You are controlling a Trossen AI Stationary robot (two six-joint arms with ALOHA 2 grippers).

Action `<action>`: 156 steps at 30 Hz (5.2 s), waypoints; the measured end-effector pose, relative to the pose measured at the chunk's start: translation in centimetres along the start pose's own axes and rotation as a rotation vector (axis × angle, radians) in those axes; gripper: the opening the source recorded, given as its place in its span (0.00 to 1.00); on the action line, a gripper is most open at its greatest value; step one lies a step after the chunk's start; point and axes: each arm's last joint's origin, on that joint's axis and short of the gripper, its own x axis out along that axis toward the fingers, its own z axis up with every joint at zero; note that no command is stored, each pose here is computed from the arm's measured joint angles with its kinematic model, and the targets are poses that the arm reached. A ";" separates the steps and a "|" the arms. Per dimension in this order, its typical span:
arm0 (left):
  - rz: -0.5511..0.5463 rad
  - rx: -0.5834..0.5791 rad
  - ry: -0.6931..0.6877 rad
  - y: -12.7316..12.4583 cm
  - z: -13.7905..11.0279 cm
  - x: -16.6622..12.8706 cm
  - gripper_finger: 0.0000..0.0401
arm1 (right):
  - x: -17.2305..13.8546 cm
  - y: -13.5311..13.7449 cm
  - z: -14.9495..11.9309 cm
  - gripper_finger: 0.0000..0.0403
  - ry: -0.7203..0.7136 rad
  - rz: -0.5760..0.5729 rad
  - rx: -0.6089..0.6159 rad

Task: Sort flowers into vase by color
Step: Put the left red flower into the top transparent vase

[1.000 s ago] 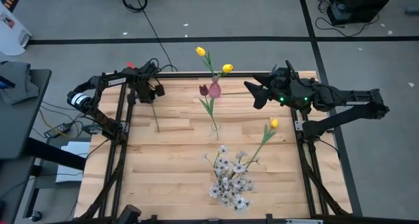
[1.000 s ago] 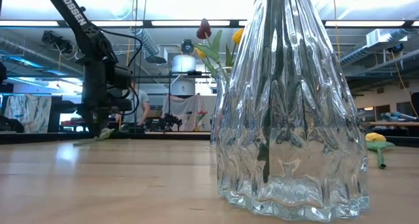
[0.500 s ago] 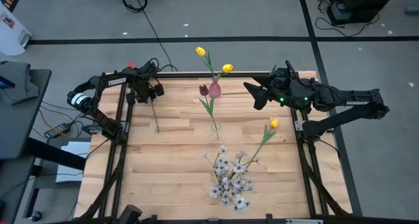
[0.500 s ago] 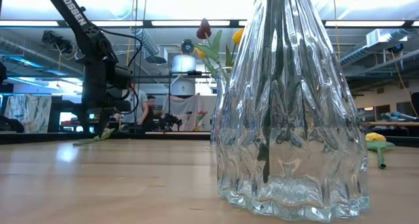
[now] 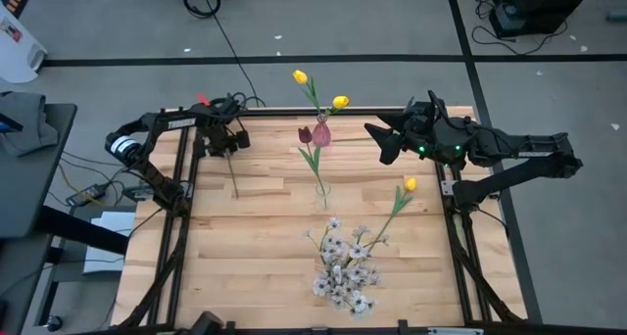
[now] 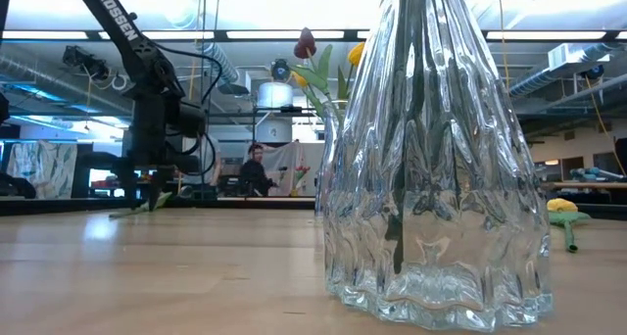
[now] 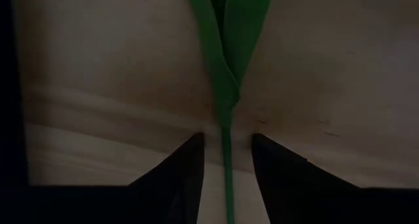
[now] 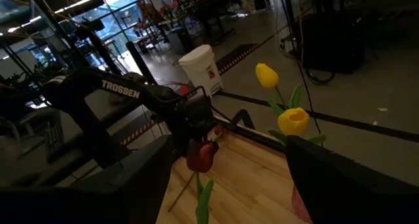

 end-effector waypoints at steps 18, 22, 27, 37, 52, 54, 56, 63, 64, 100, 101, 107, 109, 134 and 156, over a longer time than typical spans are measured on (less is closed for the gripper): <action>0.007 -0.003 0.005 -0.3 -0.3 0.2 0.08 | 0.0 0.0 0.1 0.76 -0.008 0.003 0.006; 0.006 -0.003 0.007 -0.3 -0.3 0.2 0.02 | 0.0 0.1 0.1 0.76 -0.008 0.003 0.006; 0.007 -0.002 0.010 -0.2 -0.3 0.2 0.02 | 0.0 0.0 0.1 0.76 -0.008 0.003 0.005; -0.040 0.026 -0.049 -1.0 0.2 -2.6 0.00 | 0.0 0.0 0.1 0.76 -0.008 0.003 -0.009; -0.138 0.100 -0.233 -3.8 2.8 -8.7 0.00 | 0.0 0.0 0.1 0.76 -0.008 0.003 -0.010; -0.141 0.113 -0.258 -4.1 3.1 -9.7 0.00 | 0.0 0.0 0.1 0.76 -0.008 0.003 -0.010; -0.153 0.121 -0.288 -4.4 3.4 -10.8 0.00 | 0.0 0.0 0.1 0.76 -0.008 0.004 -0.010; -0.199 0.139 -0.346 -5.2 3.8 -13.9 0.00 | 0.0 0.0 0.1 0.76 -0.008 0.004 -0.010; -0.201 0.143 -0.349 -5.3 3.7 -14.3 0.00 | 0.0 0.0 0.1 0.76 -0.008 0.004 -0.010; -0.661 0.299 -0.801 -6.5 1.8 -33.3 0.00 | 0.0 -0.2 -0.2 0.76 0.016 -0.020 -0.071; -0.681 0.302 -0.818 -6.4 1.5 -34.0 0.00 | 0.0 -0.2 -0.2 0.76 0.015 -0.022 -0.081; -0.872 0.416 -0.901 -6.3 -0.5 -37.7 0.00 | 0.0 -0.6 -0.4 0.76 0.003 -0.112 -0.158; -0.955 0.479 -0.924 -6.6 -1.4 -38.9 0.00 | 0.1 -1.1 -0.5 0.76 0.009 -0.156 -0.160; -1.100 1.168 -1.081 -8.7 -18.5 -41.3 0.00 | -3.0 -8.2 1.9 0.76 0.038 -0.439 -0.014; -1.092 1.010 -1.119 2.5 -18.9 -34.3 0.00 | -3.2 -8.7 2.4 0.76 0.046 -0.401 0.016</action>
